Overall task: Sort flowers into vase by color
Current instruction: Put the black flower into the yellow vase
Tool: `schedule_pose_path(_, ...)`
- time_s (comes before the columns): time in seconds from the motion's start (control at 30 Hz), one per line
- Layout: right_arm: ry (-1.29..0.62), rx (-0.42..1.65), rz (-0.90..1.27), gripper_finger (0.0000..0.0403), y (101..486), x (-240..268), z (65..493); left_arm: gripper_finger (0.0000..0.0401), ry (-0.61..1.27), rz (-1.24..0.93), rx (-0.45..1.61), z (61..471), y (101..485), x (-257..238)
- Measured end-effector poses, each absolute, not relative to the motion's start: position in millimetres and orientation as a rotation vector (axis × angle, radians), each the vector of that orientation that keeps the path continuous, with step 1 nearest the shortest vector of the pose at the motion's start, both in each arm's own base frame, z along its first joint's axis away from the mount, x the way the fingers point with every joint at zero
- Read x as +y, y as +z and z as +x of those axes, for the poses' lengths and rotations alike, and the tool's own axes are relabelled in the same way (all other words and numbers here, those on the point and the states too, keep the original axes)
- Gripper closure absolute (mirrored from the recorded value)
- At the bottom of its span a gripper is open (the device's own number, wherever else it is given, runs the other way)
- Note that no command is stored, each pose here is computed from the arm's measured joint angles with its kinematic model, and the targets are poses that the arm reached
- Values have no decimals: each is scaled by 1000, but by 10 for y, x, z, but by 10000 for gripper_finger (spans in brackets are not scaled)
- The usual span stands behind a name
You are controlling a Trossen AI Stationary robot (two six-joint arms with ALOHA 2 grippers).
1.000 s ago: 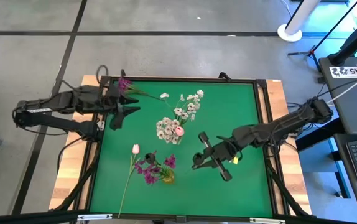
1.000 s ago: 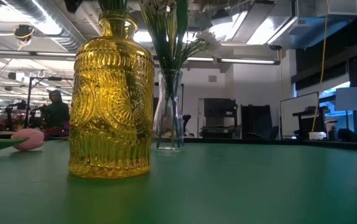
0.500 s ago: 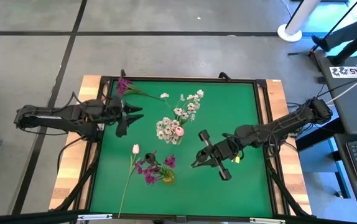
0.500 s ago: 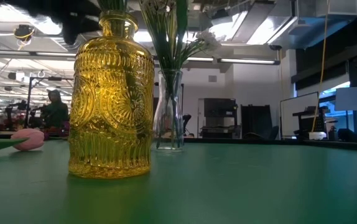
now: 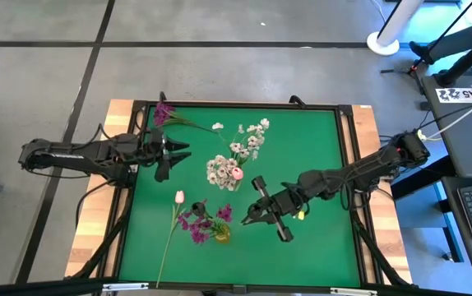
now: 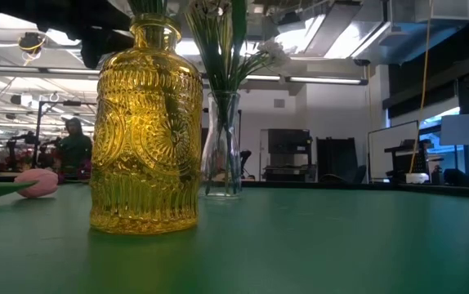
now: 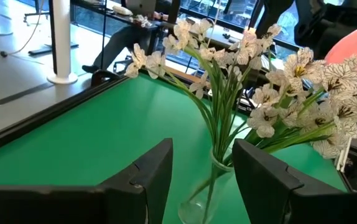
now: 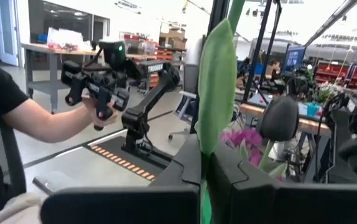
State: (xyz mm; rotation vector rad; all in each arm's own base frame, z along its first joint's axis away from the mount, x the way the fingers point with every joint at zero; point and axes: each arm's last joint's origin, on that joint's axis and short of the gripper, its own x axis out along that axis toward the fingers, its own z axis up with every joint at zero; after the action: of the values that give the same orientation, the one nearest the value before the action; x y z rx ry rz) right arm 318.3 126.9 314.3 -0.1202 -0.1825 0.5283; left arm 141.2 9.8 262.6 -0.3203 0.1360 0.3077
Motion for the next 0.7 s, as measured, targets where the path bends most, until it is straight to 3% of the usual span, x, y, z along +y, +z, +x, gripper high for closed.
schedule_pose_path(0.7,524,-116,-169,398,3134,1293,3258,239,294,-334,141,1414,2622,94)
